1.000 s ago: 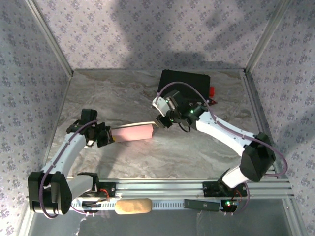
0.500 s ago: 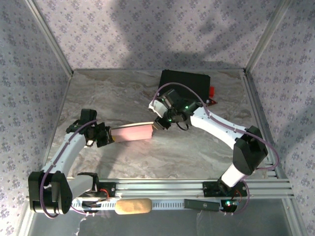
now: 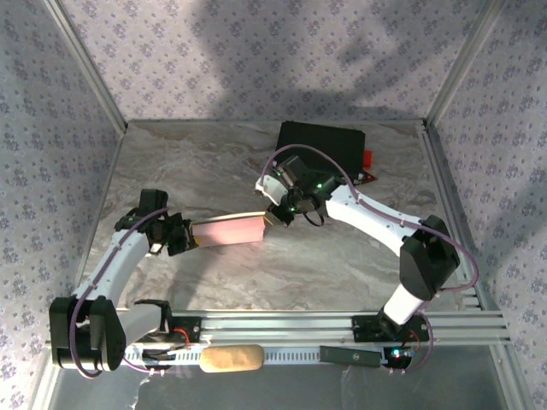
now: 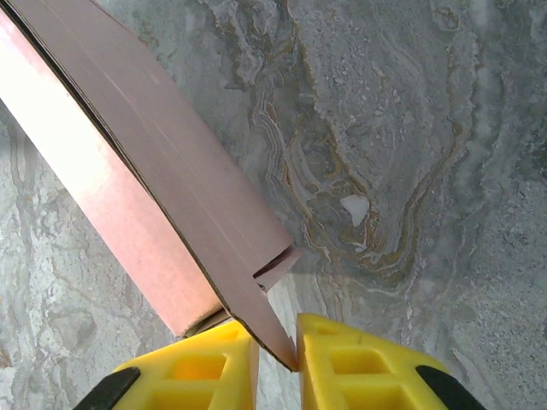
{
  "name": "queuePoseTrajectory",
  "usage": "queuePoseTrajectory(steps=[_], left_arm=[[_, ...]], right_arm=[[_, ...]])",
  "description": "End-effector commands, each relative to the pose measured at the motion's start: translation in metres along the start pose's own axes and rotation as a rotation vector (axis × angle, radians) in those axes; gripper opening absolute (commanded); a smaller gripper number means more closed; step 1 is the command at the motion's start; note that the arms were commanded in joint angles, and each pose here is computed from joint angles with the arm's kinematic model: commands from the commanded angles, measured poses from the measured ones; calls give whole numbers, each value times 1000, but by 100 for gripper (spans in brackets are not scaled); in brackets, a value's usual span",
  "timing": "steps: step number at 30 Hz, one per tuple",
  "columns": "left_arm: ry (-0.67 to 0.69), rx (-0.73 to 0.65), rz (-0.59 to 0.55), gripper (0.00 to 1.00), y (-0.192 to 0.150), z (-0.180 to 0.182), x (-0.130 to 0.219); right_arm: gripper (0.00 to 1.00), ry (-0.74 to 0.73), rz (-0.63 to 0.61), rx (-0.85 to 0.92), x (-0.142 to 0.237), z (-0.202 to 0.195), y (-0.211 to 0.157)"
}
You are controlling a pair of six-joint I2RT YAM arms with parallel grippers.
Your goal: Fold the paper box
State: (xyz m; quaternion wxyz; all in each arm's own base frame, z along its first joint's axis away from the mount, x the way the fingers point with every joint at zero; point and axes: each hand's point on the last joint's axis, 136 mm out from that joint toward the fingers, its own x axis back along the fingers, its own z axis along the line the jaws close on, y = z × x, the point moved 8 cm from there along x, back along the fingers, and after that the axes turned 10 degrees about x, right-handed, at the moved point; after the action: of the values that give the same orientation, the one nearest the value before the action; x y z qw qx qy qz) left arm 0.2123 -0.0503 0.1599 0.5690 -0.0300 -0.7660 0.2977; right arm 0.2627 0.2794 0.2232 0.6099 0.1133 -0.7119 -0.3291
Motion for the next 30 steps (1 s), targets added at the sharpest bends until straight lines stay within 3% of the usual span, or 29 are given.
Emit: queuePoseTrajectory(steps=[1,12,23,30], left_arm=[[13,-10,-90,7,9,2,1],[8,-15,-79,7,8,-1,0],[9,-17,-62,7,7,0,-1],[11,-15,-58,7,7,1,-1]], right_arm=[[18,1,4,17,0,2,3],[0,2,-16,-27,6,11,13],[0,-44,-9,-292,3,24,32],[0,-174,28,-423,1,29,39]])
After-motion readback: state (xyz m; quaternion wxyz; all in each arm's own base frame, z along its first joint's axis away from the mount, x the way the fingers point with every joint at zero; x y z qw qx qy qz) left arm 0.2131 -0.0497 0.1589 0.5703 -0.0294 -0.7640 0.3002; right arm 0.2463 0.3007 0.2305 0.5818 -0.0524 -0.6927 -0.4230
